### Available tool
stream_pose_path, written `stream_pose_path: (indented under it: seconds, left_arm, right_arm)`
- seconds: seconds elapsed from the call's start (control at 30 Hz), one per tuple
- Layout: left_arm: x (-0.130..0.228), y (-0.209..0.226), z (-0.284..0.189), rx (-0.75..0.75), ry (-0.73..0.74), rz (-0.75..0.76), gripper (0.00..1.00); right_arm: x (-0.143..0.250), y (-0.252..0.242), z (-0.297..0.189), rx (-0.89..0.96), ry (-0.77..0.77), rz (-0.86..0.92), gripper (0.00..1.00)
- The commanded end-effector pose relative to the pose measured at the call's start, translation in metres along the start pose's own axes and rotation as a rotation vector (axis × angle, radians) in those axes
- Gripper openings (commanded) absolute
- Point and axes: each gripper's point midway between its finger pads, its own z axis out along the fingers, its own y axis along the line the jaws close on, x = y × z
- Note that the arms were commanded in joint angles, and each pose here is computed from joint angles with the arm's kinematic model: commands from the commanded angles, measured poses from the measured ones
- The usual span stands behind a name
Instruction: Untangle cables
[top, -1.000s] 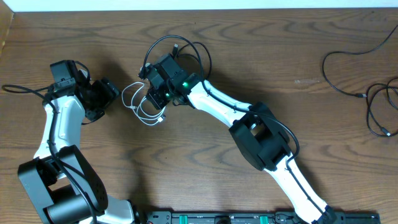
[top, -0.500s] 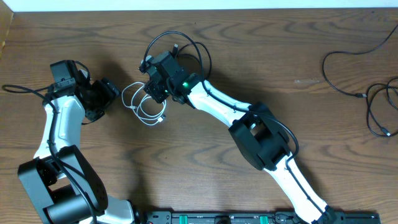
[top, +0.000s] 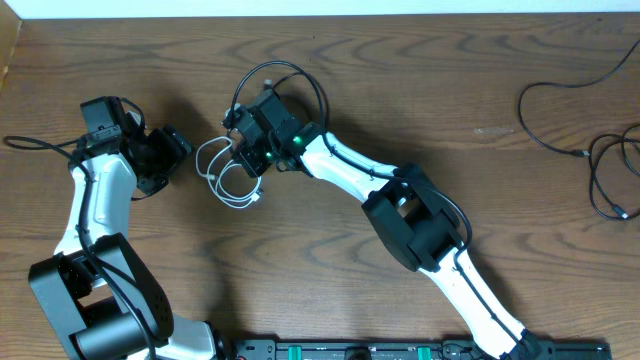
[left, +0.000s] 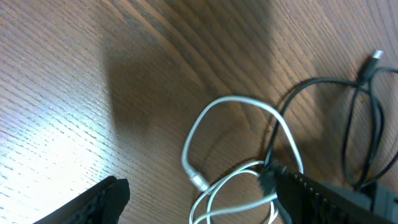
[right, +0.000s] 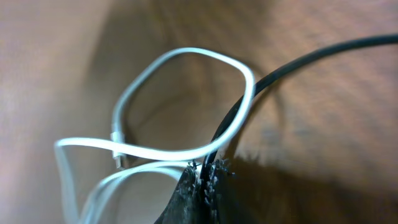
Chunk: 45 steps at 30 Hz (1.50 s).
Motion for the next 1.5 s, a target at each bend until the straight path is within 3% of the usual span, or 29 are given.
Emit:
stream_pose_path:
  seconds: [0.0, 0.47, 0.63, 0.93, 1.07, 1.37, 1.47]
  left_arm:
    - [0.003, 0.0, 0.002, 0.006, 0.012, -0.005, 0.83]
    - [0.012, -0.008, 0.004, 0.011, 0.037, -0.022, 0.83]
    - [0.022, -0.012, 0.023, -0.032, 0.054, 0.014, 0.83]
    - [0.041, -0.008, 0.051, -0.065, 0.139, -0.082, 0.82]
    - [0.047, -0.02, 0.051, 0.007, 0.179, -0.098, 0.7]
    - [0.057, -0.042, 0.047, 0.128, 0.252, -0.137, 0.66]
    - [0.057, -0.049, 0.045, 0.163, 0.261, -0.134, 0.57]
  right_arm:
    - [0.02, 0.044, 0.007, -0.242, 0.065, 0.06, 0.01]
    - [0.017, 0.048, -0.001, -0.289, 0.061, 0.019, 0.01]
    - [0.017, 0.051, -0.004, -0.33, 0.062, 0.024, 0.01]
    - [0.01, 0.05, -0.018, -0.421, 0.042, 0.033, 0.01]
    - [0.007, 0.04, -0.023, -0.415, 0.029, 0.042, 0.01]
    - [0.0, 0.049, -0.033, -0.51, 0.004, 0.022, 0.01]
    - [0.0, 0.051, -0.034, -0.526, 0.005, 0.021, 0.01]
